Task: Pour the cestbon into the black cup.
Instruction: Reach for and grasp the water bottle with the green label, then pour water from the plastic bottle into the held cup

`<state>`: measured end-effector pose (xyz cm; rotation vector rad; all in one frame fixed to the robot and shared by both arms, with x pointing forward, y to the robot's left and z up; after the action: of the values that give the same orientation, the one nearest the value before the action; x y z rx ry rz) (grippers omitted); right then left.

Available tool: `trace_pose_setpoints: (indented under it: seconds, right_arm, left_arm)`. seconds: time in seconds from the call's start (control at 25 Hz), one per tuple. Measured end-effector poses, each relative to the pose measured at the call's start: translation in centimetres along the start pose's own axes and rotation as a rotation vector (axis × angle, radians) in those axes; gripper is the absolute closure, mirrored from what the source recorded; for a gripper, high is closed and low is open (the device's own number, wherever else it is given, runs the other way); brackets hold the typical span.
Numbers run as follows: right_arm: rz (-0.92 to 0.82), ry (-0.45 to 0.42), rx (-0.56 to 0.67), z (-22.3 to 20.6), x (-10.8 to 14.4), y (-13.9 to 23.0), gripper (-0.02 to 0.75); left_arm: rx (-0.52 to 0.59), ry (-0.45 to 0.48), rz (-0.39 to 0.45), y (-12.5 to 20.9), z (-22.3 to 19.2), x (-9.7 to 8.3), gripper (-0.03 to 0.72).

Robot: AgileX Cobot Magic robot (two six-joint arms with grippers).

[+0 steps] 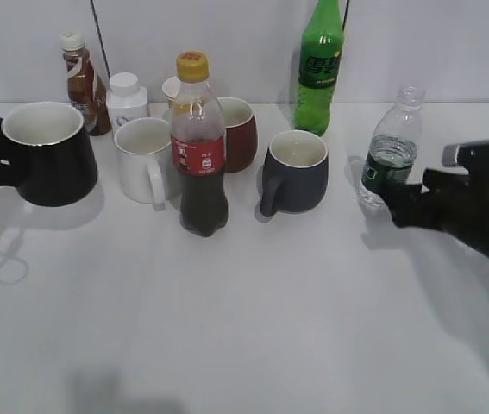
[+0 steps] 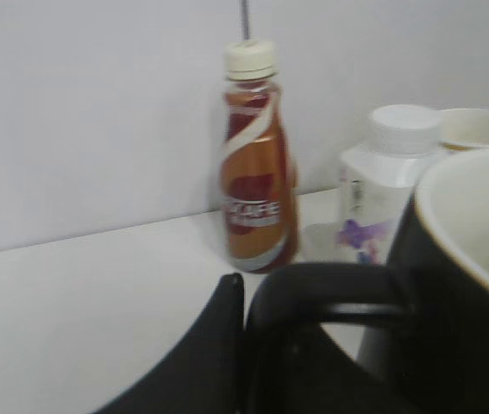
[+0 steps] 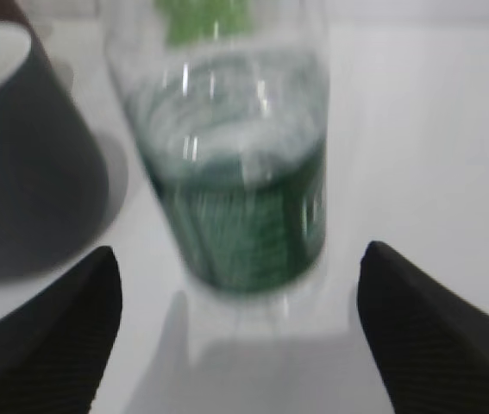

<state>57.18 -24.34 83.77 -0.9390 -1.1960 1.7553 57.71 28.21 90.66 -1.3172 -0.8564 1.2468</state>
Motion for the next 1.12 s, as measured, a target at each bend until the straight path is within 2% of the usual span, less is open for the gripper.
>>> trace_pose_setpoints:
  seconds: [0.12,0.24,0.32,0.4,0.6,0.8,1.12]
  right_arm:
    - [0.008,-0.014,-0.067,-2.1,-0.6,-1.1,0.077]
    - [0.011,-0.066,-0.084,-4.0,-0.7,-1.7,0.081]
    - [0.017,-0.077,-0.058,-5.0,-0.9,-1.8,0.139]
    - [0.026,-0.075,-0.037,-5.5,-1.1,-1.9,0.263]
    - [0.042,-0.073,0.000,-4.6,-0.9,-2.2,0.263]
    - [0.181,-0.068,0.079,-1.8,1.0,-4.9,0.263]
    - [0.507,-0.071,0.037,2.0,6.0,-12.3,0.263]
  left_arm:
    - [0.007,0.035,-0.004,0.2,-0.2,-1.2,0.645]
    - [0.013,0.067,-0.006,0.4,-0.3,-2.3,0.645]
    - [0.015,0.078,-0.003,0.5,-0.4,-3.0,0.645]
    - [0.009,0.068,0.009,0.5,-0.5,-3.4,0.645]
    - [0.032,0.039,0.034,-0.6,-0.2,-5.1,0.645]
    - [0.076,0.093,0.036,-1.7,0.7,-8.5,0.645]
    - [0.173,0.194,-0.012,-0.8,2.4,-14.3,0.645]
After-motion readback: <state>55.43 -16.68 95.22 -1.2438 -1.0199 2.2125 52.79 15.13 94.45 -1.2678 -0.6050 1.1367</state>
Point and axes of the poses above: a point on each arm's last joint axis where the gripper is mounted, z pointing back along that axis away from the gripper, x along the wrist's bending axis when the last joint is at zero, y = z × x, the point moved 3 cm from there along -z, pointing out along that axis toward the gripper, and after that the axes turned 15 degrees about z, right-handed, at the moved point
